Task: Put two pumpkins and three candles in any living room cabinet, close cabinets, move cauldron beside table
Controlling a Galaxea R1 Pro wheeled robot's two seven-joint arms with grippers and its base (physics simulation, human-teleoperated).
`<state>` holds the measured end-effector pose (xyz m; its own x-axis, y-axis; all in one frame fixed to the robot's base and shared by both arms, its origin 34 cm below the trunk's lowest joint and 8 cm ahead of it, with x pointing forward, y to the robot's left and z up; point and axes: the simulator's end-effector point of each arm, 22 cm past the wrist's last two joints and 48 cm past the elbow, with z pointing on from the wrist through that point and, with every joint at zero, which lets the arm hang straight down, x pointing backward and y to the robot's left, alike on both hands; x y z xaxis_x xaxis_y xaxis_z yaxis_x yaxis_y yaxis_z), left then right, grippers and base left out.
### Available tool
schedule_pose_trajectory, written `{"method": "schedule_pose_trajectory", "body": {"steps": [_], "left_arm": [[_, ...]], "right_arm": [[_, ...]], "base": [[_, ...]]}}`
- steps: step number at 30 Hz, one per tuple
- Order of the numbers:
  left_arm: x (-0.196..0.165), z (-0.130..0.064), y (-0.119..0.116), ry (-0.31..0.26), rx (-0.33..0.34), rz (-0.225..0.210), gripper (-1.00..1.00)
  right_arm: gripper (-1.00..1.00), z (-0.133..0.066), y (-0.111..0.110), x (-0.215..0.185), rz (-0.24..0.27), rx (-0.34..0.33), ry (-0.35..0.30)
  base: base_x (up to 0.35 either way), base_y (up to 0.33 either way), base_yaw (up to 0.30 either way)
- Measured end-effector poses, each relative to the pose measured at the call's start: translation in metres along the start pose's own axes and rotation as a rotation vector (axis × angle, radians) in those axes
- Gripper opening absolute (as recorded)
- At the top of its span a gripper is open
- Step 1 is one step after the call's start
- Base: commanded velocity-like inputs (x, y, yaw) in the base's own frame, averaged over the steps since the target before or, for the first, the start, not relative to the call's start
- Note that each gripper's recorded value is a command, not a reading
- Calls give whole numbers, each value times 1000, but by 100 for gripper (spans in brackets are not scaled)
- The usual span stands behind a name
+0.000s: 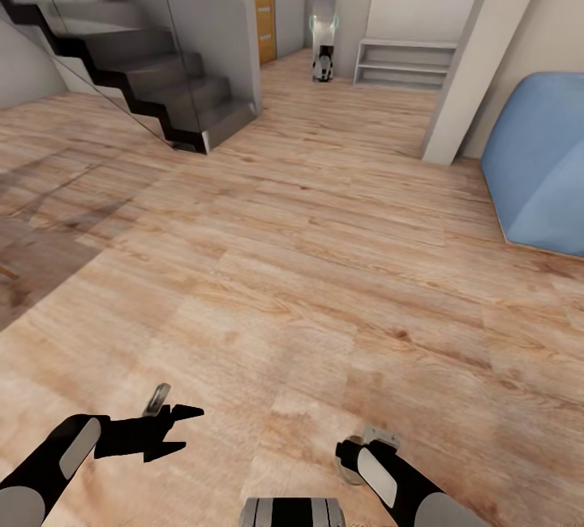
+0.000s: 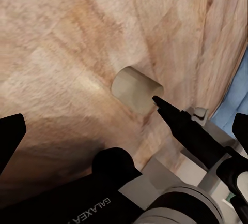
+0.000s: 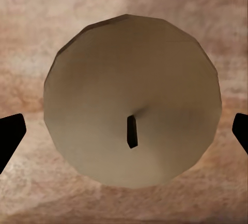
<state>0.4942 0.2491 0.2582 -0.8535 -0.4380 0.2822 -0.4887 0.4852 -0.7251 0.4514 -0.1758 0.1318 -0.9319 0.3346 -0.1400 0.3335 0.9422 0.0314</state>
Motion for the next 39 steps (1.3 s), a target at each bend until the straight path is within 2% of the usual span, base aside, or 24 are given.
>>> {"method": "schedule_pose_trajectory", "body": {"steps": [26,39], "left_arm": [[1,1,2,3,-1,-3,100],[3,7,14,15,-14,-25,100]], "right_arm": [[100,1,1,2,-2,0,4],[100,11,-3,14,-2,10,31]], "base": [[13,0,0],[0,0,0]]}}
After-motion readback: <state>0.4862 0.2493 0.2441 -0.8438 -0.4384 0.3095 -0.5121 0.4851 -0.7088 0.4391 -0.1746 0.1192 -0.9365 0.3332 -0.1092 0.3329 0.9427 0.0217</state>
